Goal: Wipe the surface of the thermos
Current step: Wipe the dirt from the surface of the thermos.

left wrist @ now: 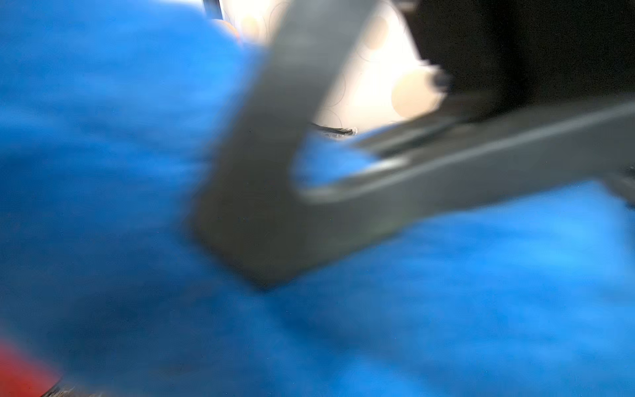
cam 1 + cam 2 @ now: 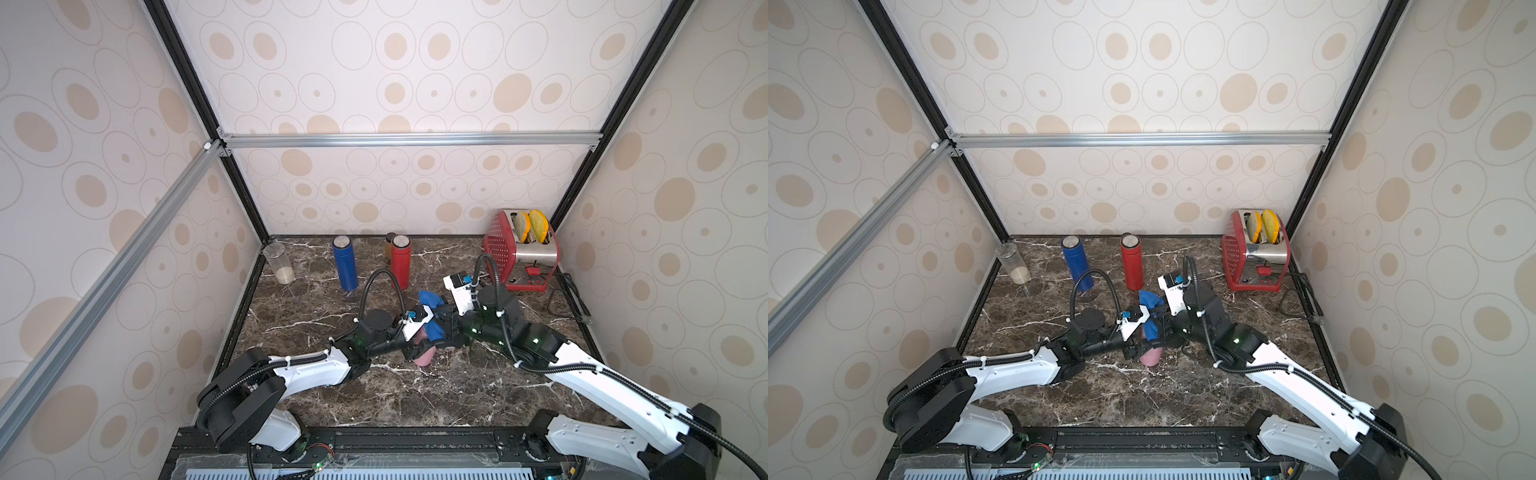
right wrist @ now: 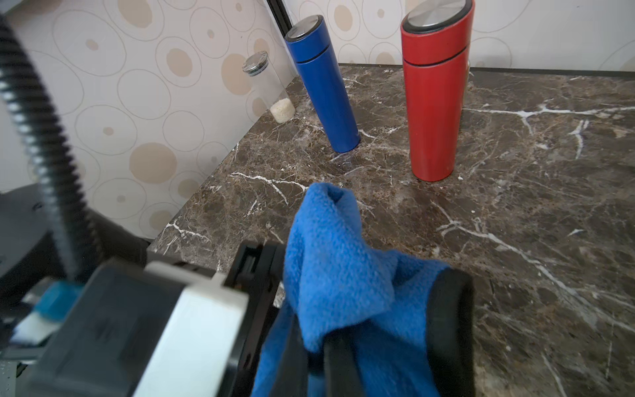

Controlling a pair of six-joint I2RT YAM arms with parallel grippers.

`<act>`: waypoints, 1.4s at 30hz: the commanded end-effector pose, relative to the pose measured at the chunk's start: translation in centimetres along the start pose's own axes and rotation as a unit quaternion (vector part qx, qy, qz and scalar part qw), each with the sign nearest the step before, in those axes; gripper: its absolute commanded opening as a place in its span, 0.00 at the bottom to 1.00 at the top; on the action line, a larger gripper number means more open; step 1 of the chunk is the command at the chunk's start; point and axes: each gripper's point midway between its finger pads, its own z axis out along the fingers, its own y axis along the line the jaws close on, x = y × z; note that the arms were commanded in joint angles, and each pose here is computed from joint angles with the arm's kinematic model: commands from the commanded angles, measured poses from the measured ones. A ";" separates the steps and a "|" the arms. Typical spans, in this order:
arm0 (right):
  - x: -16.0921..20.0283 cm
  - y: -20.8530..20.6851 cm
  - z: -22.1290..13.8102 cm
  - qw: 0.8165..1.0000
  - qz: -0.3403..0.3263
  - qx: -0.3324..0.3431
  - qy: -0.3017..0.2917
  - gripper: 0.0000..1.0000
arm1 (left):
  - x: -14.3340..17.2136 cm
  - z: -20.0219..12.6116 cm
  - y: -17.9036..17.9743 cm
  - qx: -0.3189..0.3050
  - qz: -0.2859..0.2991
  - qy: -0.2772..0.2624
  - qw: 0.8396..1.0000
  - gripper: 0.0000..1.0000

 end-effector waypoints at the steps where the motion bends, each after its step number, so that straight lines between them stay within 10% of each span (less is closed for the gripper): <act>1: 5.9 -3.1 2.5 0.992 0.001 0.043 0.122 0.00 | 1.1 0.3 -0.8 0.015 0.007 0.029 0.999 0.00; 11: 1.5 -3.5 -4.4 0.996 -0.015 0.072 0.045 0.00 | -2.9 -2.9 2.0 -0.070 -0.084 -0.039 0.993 0.00; 17: 0.5 -3.6 -8.0 0.997 -0.015 0.077 0.005 0.00 | -8.3 -6.9 4.6 -0.136 -0.215 -0.161 0.954 0.00; 21: 0.2 -2.9 -8.2 0.998 -0.012 0.051 -0.025 0.00 | -9.7 -11.6 7.8 -0.204 -0.352 -0.281 0.869 0.00; 28: -1.1 -0.8 -7.3 0.996 -0.023 -0.021 -0.080 0.00 | -6.2 -18.2 11.1 -0.220 -0.600 -0.435 0.634 0.00; 31: -1.8 0.3 -6.4 0.994 -0.032 -0.059 -0.091 0.00 | -5.2 -18.4 11.3 -0.181 -0.666 -0.448 0.569 0.00; 35: -3.0 1.9 -5.3 0.986 -0.035 -0.114 -0.118 0.00 | -5.2 -17.6 11.1 -0.129 -0.720 -0.443 0.519 0.00; 42: -4.5 2.7 -4.0 0.980 -0.052 -0.138 -0.136 0.00 | -7.5 -15.7 10.3 -0.039 -0.758 -0.420 0.498 0.00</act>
